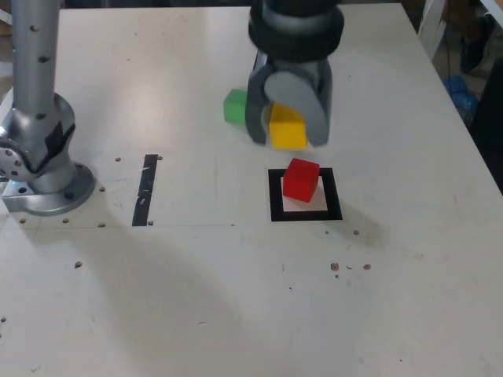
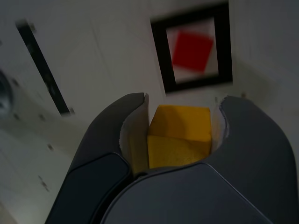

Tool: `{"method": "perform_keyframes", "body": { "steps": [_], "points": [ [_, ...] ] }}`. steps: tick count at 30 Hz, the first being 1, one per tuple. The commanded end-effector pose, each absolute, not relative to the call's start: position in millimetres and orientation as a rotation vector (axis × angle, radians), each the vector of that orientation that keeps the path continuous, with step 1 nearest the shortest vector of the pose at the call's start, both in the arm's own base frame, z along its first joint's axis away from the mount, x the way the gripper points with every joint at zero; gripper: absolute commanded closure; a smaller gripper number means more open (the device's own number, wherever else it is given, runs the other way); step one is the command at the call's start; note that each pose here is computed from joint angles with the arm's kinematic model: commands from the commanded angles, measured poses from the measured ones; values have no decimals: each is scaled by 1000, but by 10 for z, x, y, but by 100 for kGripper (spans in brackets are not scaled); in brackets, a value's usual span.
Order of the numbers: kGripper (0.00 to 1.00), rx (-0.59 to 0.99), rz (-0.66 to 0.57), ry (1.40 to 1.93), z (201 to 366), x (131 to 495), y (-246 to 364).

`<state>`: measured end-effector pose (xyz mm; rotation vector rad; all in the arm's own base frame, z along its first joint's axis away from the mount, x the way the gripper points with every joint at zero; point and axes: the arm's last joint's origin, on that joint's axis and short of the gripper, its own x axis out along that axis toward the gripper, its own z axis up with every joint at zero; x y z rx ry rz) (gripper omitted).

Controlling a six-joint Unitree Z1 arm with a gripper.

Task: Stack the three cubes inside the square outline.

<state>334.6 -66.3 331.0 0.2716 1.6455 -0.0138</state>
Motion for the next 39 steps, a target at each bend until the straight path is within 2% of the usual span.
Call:
{"method": "perform_keyframes", "body": {
  "steps": [1, 15, 27, 39],
  "points": [
    [82, 312, -46, 1674, 3226, 3404, -558],
    [82, 308, -105, 1726, 2681, 3758, -405],
    [82, 286, -116, 1752, 2510, 3758, -285],
    [76, 281, -129, 1748, 2456, 3773, -281]
  ]
}}
